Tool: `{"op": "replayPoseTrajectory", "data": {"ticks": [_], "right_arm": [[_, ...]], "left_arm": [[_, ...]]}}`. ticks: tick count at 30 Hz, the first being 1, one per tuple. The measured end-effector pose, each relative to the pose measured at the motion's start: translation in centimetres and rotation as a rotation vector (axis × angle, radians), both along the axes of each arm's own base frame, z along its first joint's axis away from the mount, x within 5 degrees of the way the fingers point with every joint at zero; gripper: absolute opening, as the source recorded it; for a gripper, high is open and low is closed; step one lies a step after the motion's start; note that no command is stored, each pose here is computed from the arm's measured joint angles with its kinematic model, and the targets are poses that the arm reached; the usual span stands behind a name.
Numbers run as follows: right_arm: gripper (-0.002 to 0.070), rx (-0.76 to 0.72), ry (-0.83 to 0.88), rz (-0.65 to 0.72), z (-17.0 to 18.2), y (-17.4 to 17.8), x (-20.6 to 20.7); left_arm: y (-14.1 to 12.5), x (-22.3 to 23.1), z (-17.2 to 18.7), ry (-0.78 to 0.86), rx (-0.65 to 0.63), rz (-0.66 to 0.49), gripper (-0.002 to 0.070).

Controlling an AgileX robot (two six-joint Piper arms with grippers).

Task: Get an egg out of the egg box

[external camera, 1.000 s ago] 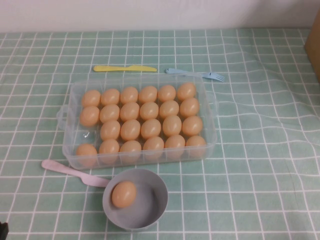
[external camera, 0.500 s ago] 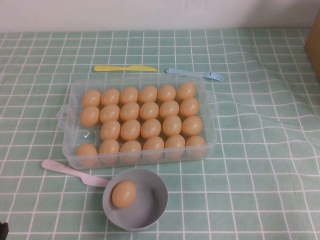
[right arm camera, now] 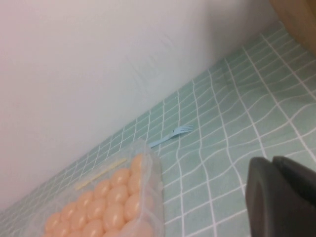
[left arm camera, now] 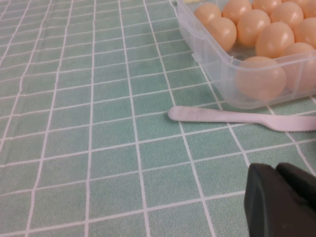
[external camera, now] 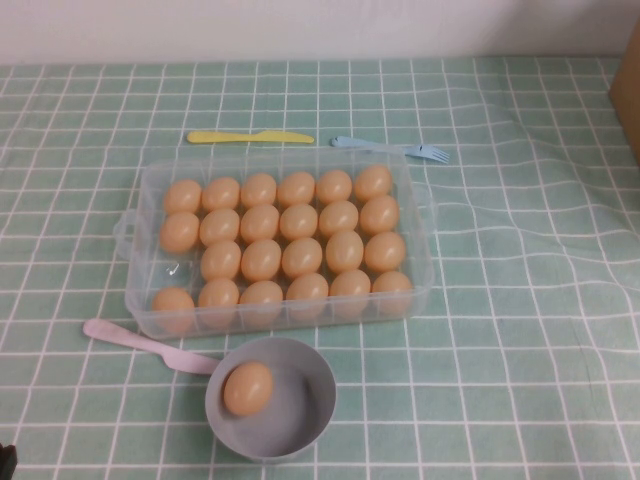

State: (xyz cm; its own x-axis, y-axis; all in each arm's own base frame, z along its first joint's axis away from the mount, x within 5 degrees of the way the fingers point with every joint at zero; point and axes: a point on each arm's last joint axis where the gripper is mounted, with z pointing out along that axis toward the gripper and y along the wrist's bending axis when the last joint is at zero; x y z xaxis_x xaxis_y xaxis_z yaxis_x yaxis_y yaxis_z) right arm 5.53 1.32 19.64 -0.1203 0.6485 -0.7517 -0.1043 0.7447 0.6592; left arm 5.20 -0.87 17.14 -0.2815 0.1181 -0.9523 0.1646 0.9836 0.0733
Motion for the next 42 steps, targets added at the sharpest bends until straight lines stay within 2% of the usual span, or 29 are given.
{"op": "replayPoseTrajectory", "data": {"ticks": [6, 10, 14, 19, 23, 31, 37, 42], "right_arm": [[-0.0018, -0.002, 0.042, 0.078, 0.1, 0.7, -0.2], [-0.0018, -0.032, 0.119, 0.180, 2.3, 1.6, -0.1], [-0.0018, -0.112, 0.275, 0.295, 4.4, 2.4, 0.9], [-0.0018, -0.233, 0.494, 0.419, 6.6, 3.0, 3.2], [-0.0018, -0.366, 0.632, 0.469, 7.7, 2.7, 5.8], [-0.0018, -0.501, 0.731, 0.594, 9.9, 3.5, 11.1], [-0.0018, -0.610, 0.756, 0.758, 10.3, 7.6, 15.4], [-0.0018, -0.743, 0.775, 0.844, 10.7, 12.1, 18.6]], "left_arm": [[0.0, 0.0, 0.0, 0.000, 0.000, 0.000, -0.0003], [0.0, 0.0, 0.0, 0.000, 0.000, 0.000, -0.0003], [0.0, 0.0, 0.0, 0.000, 0.000, 0.000, -0.0003], [0.0, 0.0, 0.0, 0.000, 0.000, 0.000, -0.0003], [0.0, 0.0, 0.0, 0.000, 0.000, 0.000, -0.0003], [0.0, 0.0, 0.0, 0.000, 0.000, 0.000, -0.0003], [0.0, 0.0, 0.0, 0.000, 0.000, 0.000, -0.0003], [0.0, 0.0, 0.0, 0.000, 0.001, 0.000, -0.0003]]}}
